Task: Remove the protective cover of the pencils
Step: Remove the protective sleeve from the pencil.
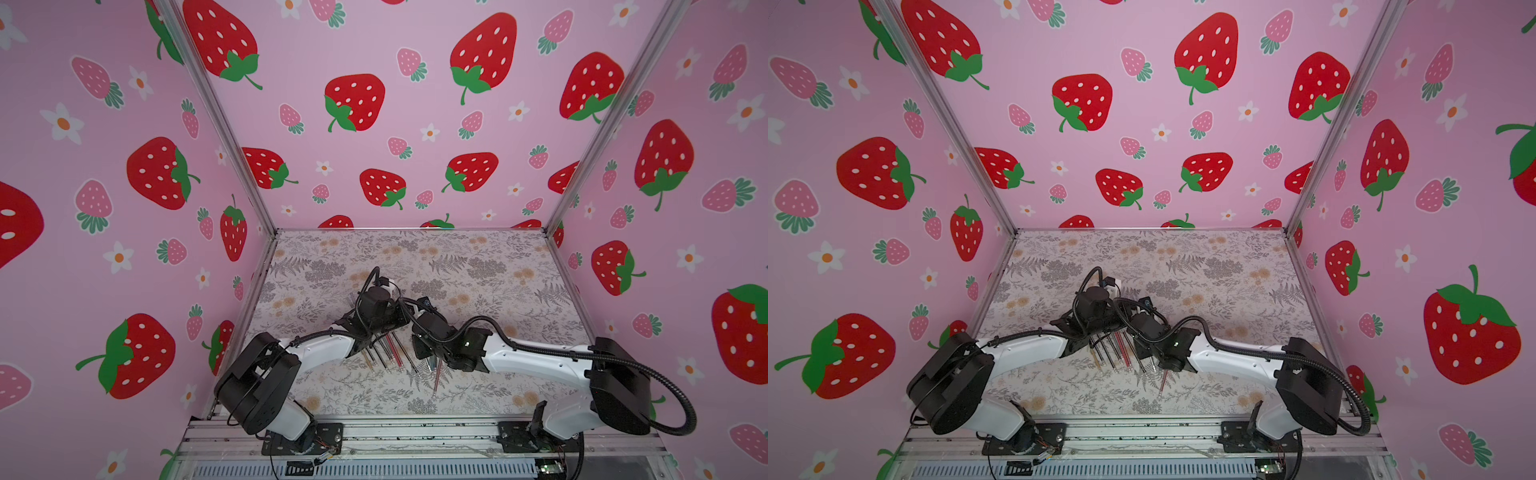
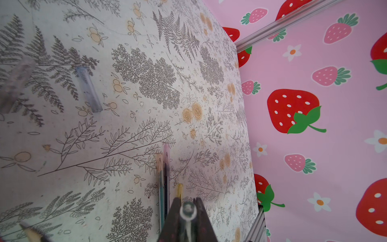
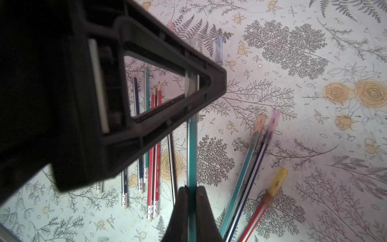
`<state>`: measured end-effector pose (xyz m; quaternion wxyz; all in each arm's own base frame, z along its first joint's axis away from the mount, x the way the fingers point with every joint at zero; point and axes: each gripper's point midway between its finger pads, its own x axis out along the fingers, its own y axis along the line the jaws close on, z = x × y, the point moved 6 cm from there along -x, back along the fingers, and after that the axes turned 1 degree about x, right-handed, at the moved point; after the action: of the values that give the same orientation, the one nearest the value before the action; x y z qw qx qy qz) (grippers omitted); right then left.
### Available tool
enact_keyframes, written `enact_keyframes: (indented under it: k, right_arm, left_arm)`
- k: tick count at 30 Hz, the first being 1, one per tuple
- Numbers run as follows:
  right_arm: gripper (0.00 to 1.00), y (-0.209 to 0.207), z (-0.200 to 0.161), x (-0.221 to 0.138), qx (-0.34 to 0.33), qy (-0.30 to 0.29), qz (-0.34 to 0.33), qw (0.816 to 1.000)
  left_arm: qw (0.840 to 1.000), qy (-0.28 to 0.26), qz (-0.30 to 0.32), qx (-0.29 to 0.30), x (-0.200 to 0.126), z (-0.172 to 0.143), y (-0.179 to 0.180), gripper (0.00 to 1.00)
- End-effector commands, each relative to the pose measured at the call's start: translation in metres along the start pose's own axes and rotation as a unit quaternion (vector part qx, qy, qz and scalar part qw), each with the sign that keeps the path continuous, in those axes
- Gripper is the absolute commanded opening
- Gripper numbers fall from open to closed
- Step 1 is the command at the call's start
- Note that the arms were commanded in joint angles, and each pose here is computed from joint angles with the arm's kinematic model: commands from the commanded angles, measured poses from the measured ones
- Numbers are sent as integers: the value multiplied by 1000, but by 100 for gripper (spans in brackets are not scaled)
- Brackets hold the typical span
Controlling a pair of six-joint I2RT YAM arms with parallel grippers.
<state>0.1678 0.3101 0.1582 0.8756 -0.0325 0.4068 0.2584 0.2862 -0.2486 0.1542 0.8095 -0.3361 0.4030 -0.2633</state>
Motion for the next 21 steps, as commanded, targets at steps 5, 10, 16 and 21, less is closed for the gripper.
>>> enact_keyframes:
  k: [5,10,16,21]
  right_arm:
    - [0,4,-3,-3,-9,-13,0,1000]
    - [0,8,-8,0,-21,-15,-1,1000]
    - [0,15,-15,1,-39,-18,0,999]
    - [0,19,-22,2,-52,-20,3,998]
  left_arm:
    - [1000,-21,7,-22,1,11,-8,0]
    - [998,-31,16,-42,-4,12,-5,0]
    - [996,-56,35,-52,-14,14,0,0]
    - [995,-68,45,-53,-23,17,4,0]
